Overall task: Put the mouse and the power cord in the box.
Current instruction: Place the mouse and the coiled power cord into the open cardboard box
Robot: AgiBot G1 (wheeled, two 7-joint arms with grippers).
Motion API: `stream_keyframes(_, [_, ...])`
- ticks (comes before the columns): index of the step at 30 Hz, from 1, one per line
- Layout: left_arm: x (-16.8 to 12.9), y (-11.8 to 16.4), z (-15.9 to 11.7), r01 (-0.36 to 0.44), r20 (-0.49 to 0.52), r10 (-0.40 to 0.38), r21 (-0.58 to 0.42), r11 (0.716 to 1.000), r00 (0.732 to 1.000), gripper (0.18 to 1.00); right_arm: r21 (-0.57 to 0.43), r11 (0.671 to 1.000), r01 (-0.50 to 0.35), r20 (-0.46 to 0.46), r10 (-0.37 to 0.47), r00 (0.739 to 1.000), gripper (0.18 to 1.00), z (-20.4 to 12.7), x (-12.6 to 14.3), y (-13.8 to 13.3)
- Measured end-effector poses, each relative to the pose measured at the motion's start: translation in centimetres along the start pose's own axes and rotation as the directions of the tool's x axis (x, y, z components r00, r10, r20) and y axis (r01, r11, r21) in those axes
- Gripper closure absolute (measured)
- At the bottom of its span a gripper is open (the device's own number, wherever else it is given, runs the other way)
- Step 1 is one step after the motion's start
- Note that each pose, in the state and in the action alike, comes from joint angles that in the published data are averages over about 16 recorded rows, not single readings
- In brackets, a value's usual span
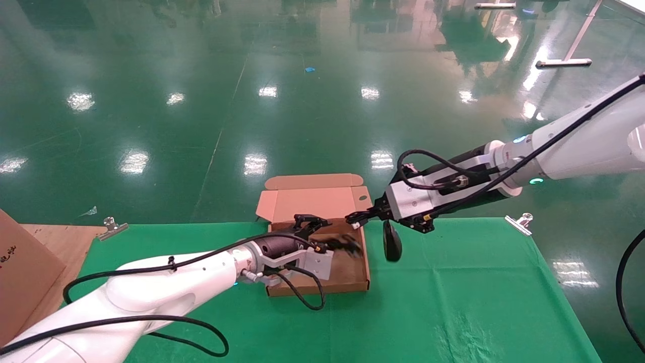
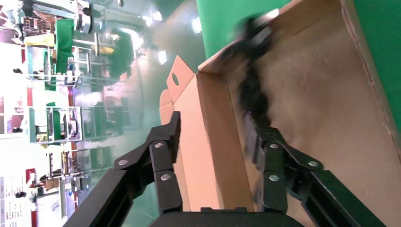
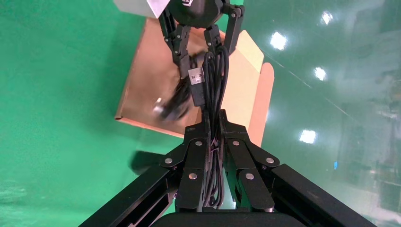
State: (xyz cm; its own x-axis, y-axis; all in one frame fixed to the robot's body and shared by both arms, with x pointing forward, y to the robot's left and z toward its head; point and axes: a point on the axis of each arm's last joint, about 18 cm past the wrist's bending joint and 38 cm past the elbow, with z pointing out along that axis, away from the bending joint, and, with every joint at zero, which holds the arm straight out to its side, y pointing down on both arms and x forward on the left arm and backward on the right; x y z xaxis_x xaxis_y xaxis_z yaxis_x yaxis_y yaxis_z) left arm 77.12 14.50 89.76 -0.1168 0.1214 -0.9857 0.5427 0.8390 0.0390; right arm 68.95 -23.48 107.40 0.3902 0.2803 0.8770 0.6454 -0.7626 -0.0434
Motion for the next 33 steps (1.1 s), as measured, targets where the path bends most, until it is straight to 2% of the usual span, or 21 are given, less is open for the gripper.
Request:
stream_keyframes(10, [-2.5, 2.3, -1.8, 0.104, 0.024, -0.105, 0.018, 0.994, 0.994, 0.529, 0.018, 0.999, 0.034, -0.006, -0.034, 0.999, 0.971, 1.8, 1.0, -1.7])
stream_keyframes(21, [-5.1, 9.2, -8.4, 0.249, 0.109, -0.253, 0.043, 0.967, 0.961, 0.305, 0.013, 0.997, 0.077, -0.083, -0.076, 0.994, 0.971, 6.5, 1.7, -4.0])
stream_keyframes(27, [-4.8, 12.6, -12.1, 0.307, 0.153, -0.309, 0.036, 0.951, 0.939, 0.234, 0.003, 0.996, 0.086, -0.136, -0.085, 0.987, 0.971, 9.4, 1.5, -5.5])
stream_keyframes(33, [-3.7, 14.6, -14.1, 0.345, 0.174, -0.343, 0.019, 0.938, 0.923, 0.198, -0.006, 0.997, 0.083, -0.156, -0.083, 0.984, 0.971, 11.8, 0.6, -6.8])
